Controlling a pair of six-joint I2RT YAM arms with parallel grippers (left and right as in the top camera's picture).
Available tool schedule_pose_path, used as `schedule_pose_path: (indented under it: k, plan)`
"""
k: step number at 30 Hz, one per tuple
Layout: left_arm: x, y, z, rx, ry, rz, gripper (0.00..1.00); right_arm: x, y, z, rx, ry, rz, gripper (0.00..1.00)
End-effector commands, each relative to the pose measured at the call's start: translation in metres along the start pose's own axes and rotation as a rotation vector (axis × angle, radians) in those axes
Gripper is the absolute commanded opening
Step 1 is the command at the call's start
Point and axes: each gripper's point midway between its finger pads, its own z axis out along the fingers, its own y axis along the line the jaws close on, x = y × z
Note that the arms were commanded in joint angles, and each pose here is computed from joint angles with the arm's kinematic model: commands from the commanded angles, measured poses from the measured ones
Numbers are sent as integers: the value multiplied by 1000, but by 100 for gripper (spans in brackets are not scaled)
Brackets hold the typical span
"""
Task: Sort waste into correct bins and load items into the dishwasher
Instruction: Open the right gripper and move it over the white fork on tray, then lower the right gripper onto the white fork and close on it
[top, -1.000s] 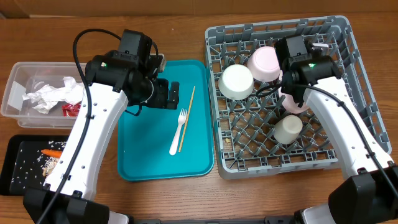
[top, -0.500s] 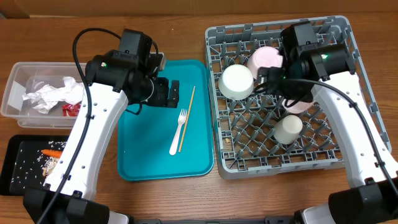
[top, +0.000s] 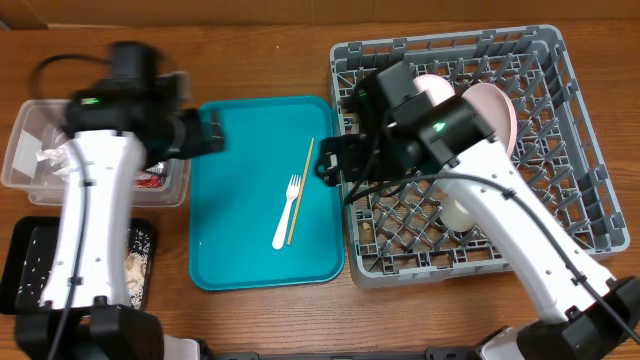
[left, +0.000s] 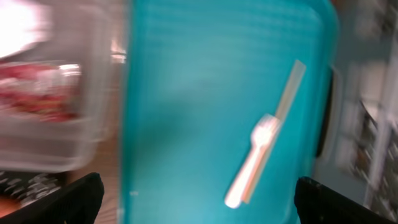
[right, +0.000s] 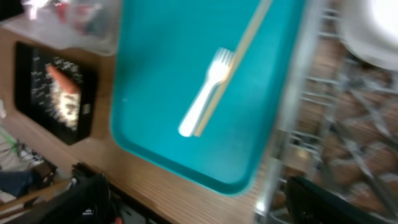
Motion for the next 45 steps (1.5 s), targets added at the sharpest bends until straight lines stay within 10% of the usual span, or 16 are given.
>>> schedule_pose_path:
  k: [1, 16, 18, 20, 25, 29, 33, 45]
  plan:
    - [-12, 55, -19, -45, -49, -168, 100, 6, 32, 6, -57, -15, -11, 93]
    - [-9, 120, -36, -53, -81, -385, 100, 9, 61, 112, 63, -210, 5, 69]
    - [-9, 120, -36, -53, -81, -385, 100, 15, 62, 128, 74, -192, -12, 72]
    - [-9, 120, -36, -53, -81, -385, 100, 21, 63, 139, 78, -167, -21, 100]
    - [-9, 120, -36, -53, -81, -385, 100, 23, 62, 142, 83, -158, -21, 100]
    - [-9, 120, -36, -53, -81, -385, 100, 21, 63, 142, 79, -163, -20, 58]
    - [-9, 120, -36, -53, -81, -385, 100, 17, 54, 145, 128, -205, 68, 40]
    - [-10, 120, -34, -55, -80, -382, 100, 21, 45, 145, 332, -402, 107, 41]
